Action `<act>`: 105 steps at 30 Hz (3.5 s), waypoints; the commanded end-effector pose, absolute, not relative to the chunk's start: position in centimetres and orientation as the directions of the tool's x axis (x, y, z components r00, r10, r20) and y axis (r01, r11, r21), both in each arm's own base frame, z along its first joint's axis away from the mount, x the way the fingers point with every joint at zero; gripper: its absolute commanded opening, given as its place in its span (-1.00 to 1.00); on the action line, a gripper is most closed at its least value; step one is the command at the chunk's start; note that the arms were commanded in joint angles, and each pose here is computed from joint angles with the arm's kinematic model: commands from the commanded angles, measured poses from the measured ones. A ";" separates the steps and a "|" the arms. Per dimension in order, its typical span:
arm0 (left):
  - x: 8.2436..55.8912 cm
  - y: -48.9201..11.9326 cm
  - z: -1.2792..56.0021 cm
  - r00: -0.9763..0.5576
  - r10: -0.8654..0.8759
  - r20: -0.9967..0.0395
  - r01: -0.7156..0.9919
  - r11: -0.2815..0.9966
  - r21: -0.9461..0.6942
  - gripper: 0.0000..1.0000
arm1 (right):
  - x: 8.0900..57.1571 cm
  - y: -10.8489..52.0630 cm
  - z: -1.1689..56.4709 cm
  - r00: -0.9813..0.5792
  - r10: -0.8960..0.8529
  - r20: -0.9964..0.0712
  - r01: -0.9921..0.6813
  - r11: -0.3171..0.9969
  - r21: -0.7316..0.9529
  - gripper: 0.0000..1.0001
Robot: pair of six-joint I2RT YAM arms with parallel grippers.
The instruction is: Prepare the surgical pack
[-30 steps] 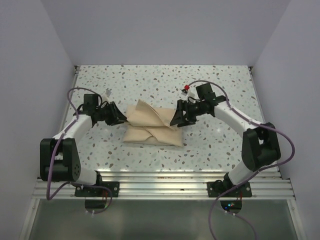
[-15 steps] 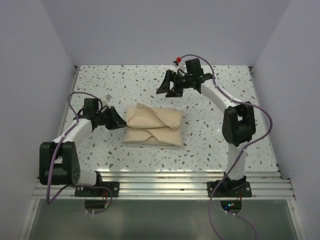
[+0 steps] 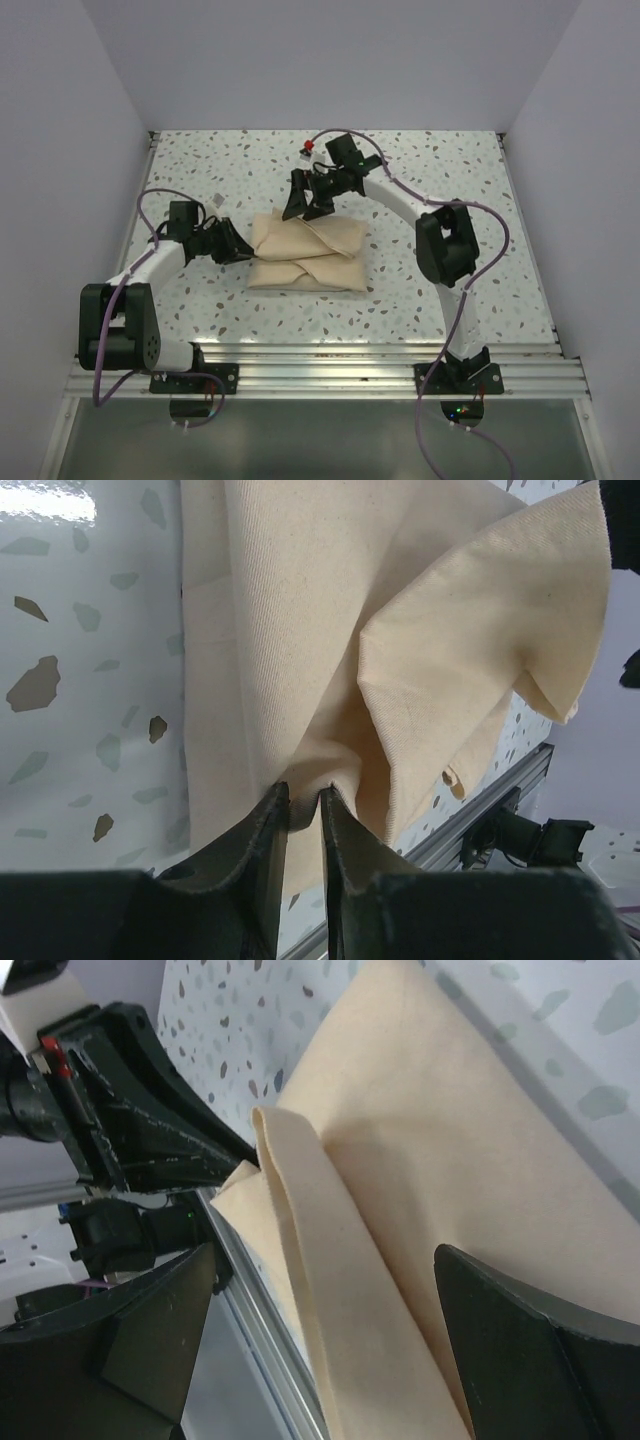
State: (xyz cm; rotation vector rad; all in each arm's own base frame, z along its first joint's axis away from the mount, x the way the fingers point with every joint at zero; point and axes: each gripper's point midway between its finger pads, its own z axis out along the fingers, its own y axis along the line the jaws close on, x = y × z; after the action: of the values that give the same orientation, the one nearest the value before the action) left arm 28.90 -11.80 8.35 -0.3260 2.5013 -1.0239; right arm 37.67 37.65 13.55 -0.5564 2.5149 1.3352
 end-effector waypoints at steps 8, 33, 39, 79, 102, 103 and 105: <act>28.8 -11.2 8.8 -0.887 -0.348 -0.304 -0.057 0.736 -0.675 -0.46 | 36.4 37.2 14.3 -0.847 -0.281 -0.451 -0.525 0.580 0.623 0.60; 28.1 -6.8 11.1 -0.823 -0.446 -0.352 -0.246 0.838 -0.487 -0.27 | 21.7 33.2 15.0 -0.867 -0.357 -0.348 -0.494 0.520 0.697 -0.75; 28.6 -6.9 11.0 -0.840 -0.431 -0.330 -0.243 0.842 -0.481 -0.28 | 18.3 33.3 12.6 -0.866 -0.398 -0.302 -0.486 0.532 0.694 -0.62; 27.2 -12.4 4.7 -0.940 -0.317 -0.123 -0.143 0.696 -0.704 -1.00 | 24.2 20.6 8.3 -0.991 -0.021 -0.131 -0.102 0.750 0.654 -0.78; 27.3 -11.3 15.4 -0.777 -0.148 -0.611 0.184 0.876 -0.446 -0.31 | 18.6 19.7 4.5 -0.949 0.236 0.208 0.314 0.741 0.594 -0.88; 27.4 -11.3 15.5 -0.774 -0.136 -0.618 0.194 0.879 -0.436 -0.30 | 19.2 20.1 4.4 -0.939 0.269 0.213 0.343 0.720 0.604 -0.88; 27.5 -11.5 15.9 -0.766 -0.113 -0.632 0.214 0.884 -0.417 -0.24 | 19.4 20.6 4.1 -0.926 0.295 0.236 0.378 0.689 0.619 -0.89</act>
State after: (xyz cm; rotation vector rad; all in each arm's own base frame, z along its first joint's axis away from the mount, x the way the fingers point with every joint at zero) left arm 26.34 -11.36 14.47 -0.0259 2.4432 -0.6675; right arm 16.80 18.15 2.83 0.4784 3.1285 0.9437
